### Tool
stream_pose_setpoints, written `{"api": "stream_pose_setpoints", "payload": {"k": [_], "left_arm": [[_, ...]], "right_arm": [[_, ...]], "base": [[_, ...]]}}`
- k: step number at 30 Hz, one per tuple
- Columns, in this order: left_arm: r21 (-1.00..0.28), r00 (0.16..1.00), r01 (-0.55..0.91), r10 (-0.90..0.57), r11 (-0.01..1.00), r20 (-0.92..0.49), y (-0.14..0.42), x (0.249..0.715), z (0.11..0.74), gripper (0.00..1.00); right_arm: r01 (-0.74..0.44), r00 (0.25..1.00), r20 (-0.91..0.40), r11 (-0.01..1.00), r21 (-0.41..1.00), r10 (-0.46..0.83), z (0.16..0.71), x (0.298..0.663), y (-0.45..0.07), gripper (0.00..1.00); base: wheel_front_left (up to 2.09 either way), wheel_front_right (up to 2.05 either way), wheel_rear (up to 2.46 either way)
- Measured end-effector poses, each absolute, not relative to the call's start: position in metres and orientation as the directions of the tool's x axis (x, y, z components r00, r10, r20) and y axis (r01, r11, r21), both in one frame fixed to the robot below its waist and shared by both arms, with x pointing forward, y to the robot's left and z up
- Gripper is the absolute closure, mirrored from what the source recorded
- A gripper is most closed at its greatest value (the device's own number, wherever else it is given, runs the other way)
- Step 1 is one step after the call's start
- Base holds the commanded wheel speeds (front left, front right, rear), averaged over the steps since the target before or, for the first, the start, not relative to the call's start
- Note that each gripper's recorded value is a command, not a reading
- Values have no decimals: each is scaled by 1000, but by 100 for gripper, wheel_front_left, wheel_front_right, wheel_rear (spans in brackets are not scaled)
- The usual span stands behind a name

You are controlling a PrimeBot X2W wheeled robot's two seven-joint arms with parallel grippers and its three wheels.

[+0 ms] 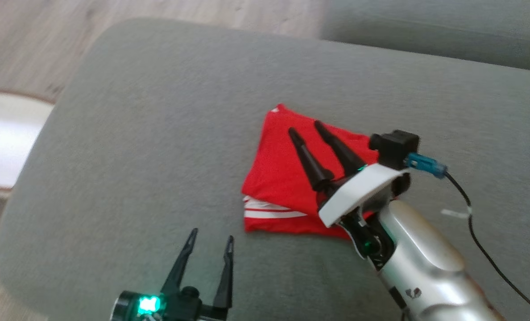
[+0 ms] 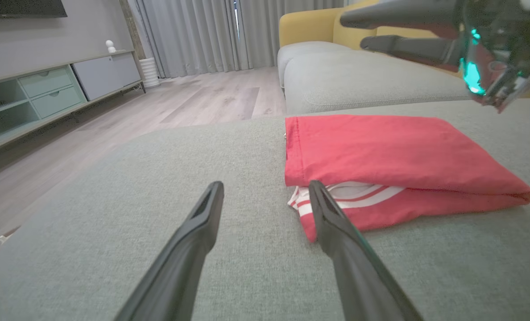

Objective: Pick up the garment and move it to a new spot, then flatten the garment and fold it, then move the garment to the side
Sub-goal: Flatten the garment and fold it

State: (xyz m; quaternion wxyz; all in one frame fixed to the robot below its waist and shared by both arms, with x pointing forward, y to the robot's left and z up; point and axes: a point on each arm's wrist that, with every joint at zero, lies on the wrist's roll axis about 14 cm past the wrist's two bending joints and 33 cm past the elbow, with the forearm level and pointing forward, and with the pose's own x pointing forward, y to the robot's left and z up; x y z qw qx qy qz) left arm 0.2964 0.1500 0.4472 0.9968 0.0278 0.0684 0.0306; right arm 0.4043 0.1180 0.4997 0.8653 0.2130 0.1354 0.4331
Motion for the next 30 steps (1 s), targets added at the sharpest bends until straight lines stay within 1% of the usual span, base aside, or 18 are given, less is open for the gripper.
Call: {"api": "stream_pose_setpoints", "payload": {"k": [3,6,8,11,14,17,20,22,23,24,25,30], "left_arm": [[53,992,-48,54,997,-116,148,301,451,0],[35,993,-34,37,999,-108,144,299,453,0],[29,995,-19,22,999,-95,140,298,457,0],[21,998,12,-10,1000,-60,131,300,466,0],[21,999,33,-33,999,-16,126,304,478,0],[15,999,54,-55,998,4,119,300,484,0],[3,999,51,-51,999,6,119,292,484,0],[-3,998,55,-55,998,3,118,286,482,0],[-3,998,55,-55,998,3,118,286,482,0],[-14,999,47,-47,999,1,118,280,481,0],[-17,999,40,-40,999,1,120,279,482,0],[-15,999,41,-41,999,17,120,276,485,0]], "right_arm": [[-681,666,-3,610,406,746,509,414,87,0],[-613,759,17,705,357,651,507,418,39,0],[-551,813,8,765,333,582,499,413,4,0],[-470,872,7,832,293,490,493,401,-41,0],[-402,913,29,884,240,407,498,387,-78,0],[-323,946,82,927,189,313,512,372,-111,0],[-241,970,81,953,182,229,506,348,-133,0],[-214,977,43,959,186,210,492,328,-136,0],[-214,977,43,959,186,210,492,328,-136,0],[-195,980,-2,961,196,199,476,311,-136,0],[-185,981,-17,962,201,192,471,304,-136,0],[-181,982,-20,965,191,188,469,297,-137,0]], "base": [[0,0,0],[0,0,0],[0,0,0],[0,0,0],[0,0,0],[0,0,0],[0,0,0],[0,0,0],[0,0,0],[0,0,0],[0,0,0],[0,0,0]]}}
